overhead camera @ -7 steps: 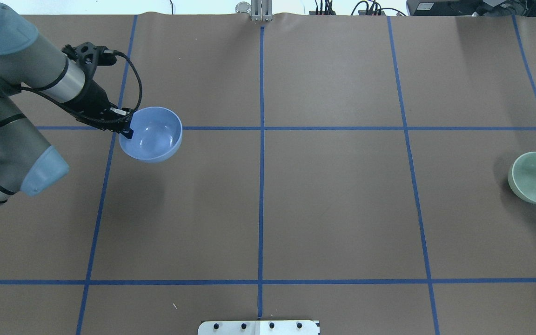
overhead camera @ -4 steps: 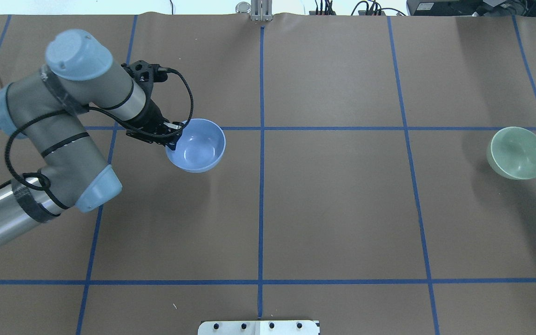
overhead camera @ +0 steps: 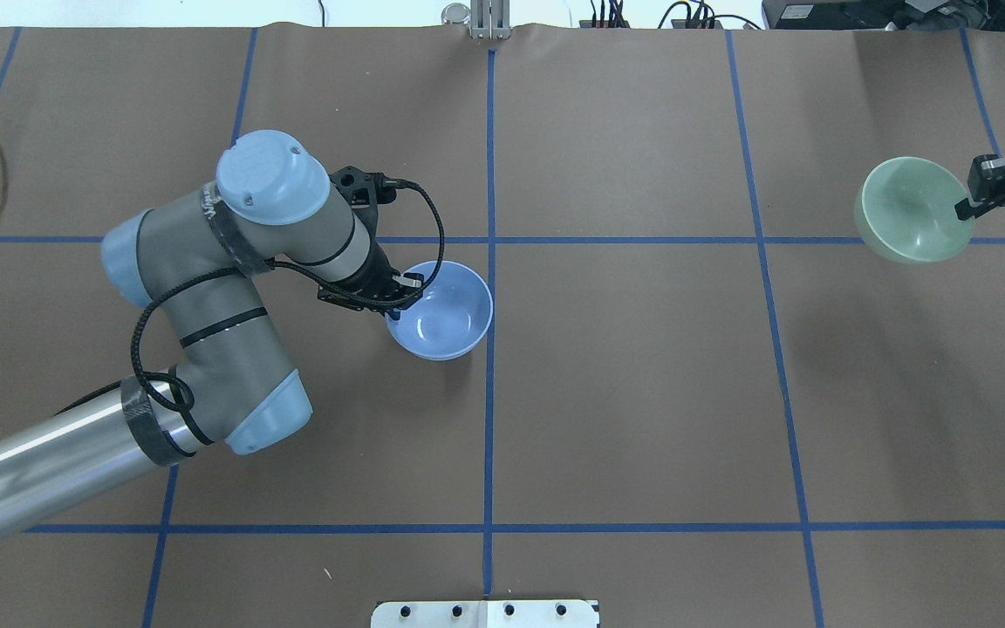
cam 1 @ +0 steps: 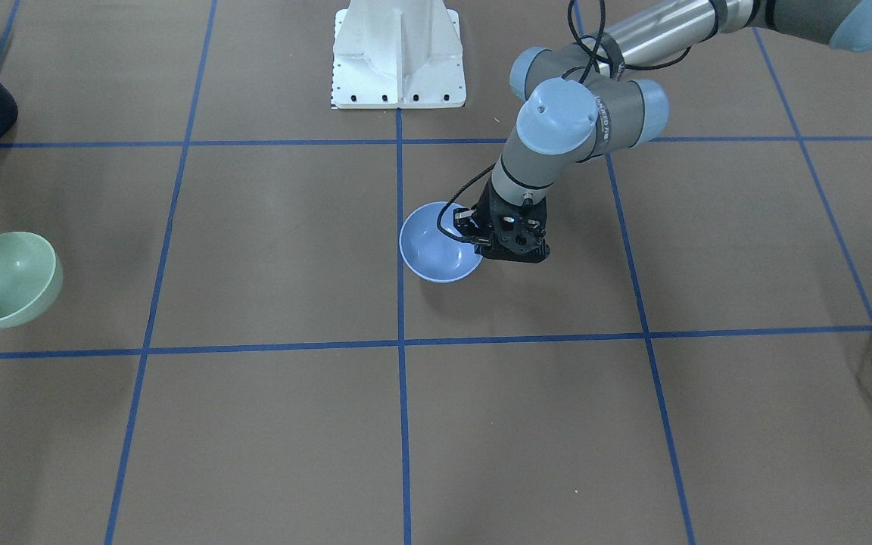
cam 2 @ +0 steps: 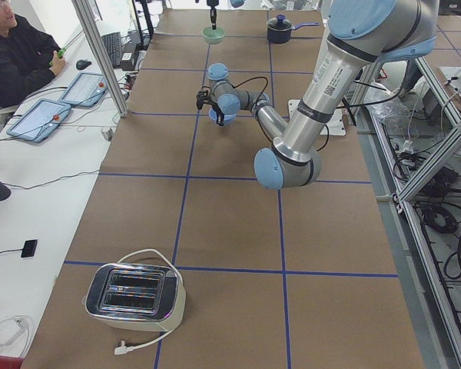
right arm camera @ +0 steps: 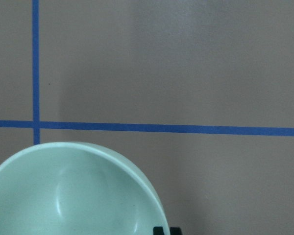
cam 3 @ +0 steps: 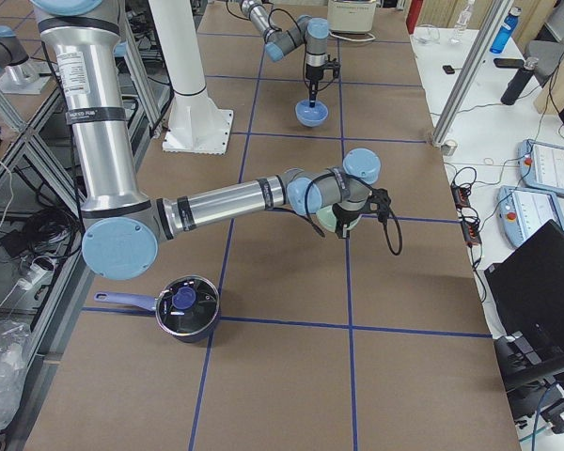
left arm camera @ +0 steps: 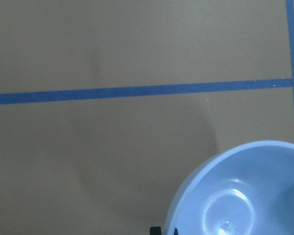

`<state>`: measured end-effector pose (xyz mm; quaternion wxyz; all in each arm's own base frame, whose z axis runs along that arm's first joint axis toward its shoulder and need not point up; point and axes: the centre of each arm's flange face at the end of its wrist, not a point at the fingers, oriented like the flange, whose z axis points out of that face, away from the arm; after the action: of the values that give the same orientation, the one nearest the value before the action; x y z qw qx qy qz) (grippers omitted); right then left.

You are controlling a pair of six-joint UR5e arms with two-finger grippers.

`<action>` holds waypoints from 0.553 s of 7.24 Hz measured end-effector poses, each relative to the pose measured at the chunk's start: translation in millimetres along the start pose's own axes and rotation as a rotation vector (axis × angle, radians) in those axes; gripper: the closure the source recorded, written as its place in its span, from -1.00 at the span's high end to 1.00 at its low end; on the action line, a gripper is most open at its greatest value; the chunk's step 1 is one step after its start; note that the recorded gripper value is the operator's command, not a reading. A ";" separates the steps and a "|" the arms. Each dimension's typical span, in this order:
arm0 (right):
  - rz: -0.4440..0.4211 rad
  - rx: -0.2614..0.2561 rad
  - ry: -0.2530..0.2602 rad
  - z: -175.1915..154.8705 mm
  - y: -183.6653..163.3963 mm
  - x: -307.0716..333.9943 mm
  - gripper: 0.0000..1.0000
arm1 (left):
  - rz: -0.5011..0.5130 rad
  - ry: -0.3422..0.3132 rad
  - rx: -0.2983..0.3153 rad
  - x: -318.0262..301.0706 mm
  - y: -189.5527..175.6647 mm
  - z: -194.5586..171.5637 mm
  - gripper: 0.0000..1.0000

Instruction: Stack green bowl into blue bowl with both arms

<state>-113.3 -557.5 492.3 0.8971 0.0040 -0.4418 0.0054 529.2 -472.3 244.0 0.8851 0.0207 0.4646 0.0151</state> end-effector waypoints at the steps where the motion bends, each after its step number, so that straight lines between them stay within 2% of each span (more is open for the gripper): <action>1: 0.016 0.017 -0.010 -8.9 -9.4 -18.7 -1.00 | -0.011 0.002 0.007 19.9 6.3 8.1 -1.00; 4: 0.038 0.038 -0.028 -19.7 -26.0 -56.5 -1.00 | -0.017 0.008 0.015 50.1 18.8 25.5 -1.00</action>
<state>-131.8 -583.6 435.5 0.8903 0.0129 -0.4542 0.0307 578.5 -451.7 218.2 0.8831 0.0235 0.4685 0.0044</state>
